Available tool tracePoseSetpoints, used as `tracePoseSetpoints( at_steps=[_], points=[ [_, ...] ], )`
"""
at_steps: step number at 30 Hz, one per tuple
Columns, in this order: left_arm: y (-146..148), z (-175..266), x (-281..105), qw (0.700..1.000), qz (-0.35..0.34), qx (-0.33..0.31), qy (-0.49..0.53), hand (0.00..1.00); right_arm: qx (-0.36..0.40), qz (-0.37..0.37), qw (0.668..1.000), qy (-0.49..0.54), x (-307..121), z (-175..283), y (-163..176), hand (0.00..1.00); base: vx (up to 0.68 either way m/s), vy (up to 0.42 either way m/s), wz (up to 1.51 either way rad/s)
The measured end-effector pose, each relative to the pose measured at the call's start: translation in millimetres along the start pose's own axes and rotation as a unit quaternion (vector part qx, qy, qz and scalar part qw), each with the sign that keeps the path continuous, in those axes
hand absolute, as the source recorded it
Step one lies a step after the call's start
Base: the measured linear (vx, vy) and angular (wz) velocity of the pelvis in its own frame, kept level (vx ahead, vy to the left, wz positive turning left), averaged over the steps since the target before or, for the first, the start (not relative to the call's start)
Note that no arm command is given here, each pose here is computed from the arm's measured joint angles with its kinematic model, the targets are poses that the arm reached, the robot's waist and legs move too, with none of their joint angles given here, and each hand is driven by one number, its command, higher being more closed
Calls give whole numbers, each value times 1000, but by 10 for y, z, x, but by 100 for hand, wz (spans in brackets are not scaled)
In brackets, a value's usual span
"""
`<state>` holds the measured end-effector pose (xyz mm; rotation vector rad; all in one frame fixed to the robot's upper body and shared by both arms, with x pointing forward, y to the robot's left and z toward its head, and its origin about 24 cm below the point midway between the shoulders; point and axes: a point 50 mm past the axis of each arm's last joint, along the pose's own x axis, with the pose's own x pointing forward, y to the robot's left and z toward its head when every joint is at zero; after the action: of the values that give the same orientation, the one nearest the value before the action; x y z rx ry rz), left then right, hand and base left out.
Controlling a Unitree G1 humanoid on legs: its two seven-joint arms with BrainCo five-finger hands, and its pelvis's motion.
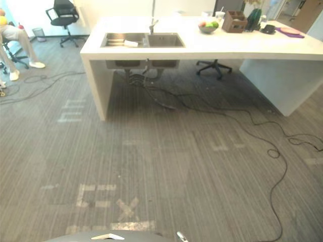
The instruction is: Walk over to the sink, pick up the cup, carry it to the dishwasher, place the cup inside the dishwasher, then close the dishwasher door
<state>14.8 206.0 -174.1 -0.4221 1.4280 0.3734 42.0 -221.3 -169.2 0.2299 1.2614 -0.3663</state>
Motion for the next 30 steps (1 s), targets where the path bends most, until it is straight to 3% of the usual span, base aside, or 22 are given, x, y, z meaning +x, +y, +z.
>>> tracePoseSetpoints(
  at_steps=[2, 5, 11, 30],
  points=[
    [-14, 96, 2, 998, 9, 50, -27, 0, -53, -1, 999, -4, 16, 80, 35, 0, -19, -1, 5],
    [-37, 208, 0, 993, 23, 94, -61, 0, -70, -1, 998, 0, 28, 123, 74, 0, -53, -7, 0],
    [-68, 257, 2, 987, 48, 129, -76, 0, -91, 0, 996, 0, 31, 146, 86, 0, -99, -7, 2],
    [-21, 244, -7, 980, 105, 142, -93, 0, -85, 5, 996, 8, 41, 152, 125, 0, -4, -3, 1]
  ],
)
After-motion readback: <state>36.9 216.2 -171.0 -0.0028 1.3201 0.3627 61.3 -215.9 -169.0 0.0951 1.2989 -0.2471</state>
